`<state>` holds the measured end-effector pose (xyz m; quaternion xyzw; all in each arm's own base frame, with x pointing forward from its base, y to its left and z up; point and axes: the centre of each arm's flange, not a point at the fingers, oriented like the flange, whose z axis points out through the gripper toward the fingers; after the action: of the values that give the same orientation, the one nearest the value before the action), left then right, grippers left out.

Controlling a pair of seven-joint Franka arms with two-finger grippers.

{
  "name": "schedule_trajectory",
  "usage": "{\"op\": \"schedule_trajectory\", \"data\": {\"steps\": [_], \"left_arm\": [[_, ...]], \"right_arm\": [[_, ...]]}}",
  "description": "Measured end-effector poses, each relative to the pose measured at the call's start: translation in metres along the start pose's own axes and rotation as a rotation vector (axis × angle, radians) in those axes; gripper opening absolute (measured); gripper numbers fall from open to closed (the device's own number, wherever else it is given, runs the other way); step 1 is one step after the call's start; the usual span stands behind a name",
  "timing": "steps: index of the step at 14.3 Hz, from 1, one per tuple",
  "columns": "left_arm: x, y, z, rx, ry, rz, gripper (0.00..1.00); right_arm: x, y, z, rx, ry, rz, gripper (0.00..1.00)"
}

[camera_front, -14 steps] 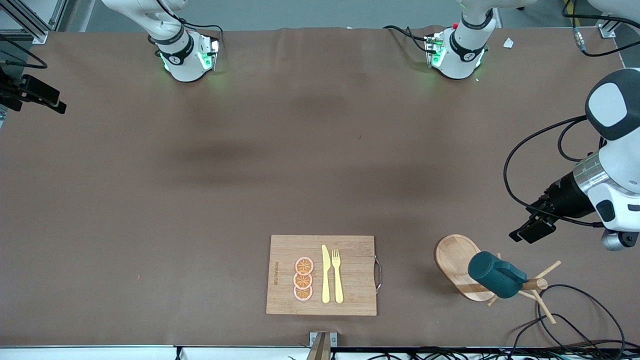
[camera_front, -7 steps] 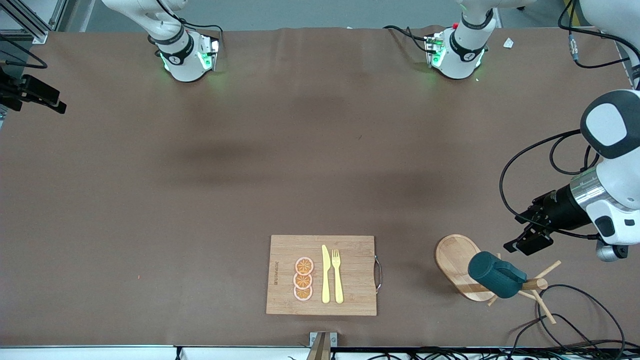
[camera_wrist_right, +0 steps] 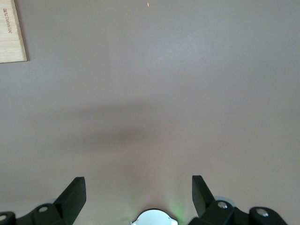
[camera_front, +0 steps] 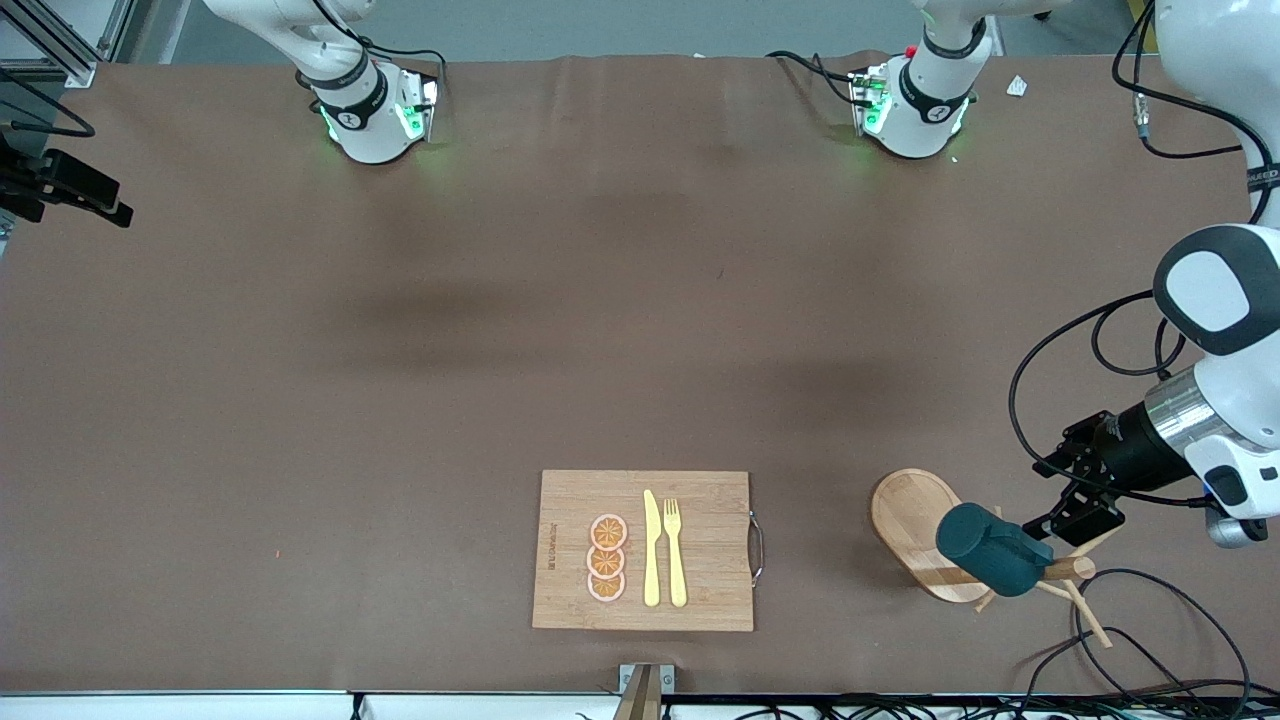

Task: Transfer cup from left to right arm and place
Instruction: 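Lower the left gripper around the teal mug on the stand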

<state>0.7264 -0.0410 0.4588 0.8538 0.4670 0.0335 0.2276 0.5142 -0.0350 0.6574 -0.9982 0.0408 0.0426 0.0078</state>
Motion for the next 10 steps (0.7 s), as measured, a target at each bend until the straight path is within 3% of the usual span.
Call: {"op": "schedule_trajectory", "data": {"steps": [10], "left_arm": [[0.03, -0.004, 0.052, -0.045, -0.041, -0.079, 1.0]], "right_arm": [[0.0, 0.0, 0.0, 0.0, -0.001, 0.0, 1.0]]}}
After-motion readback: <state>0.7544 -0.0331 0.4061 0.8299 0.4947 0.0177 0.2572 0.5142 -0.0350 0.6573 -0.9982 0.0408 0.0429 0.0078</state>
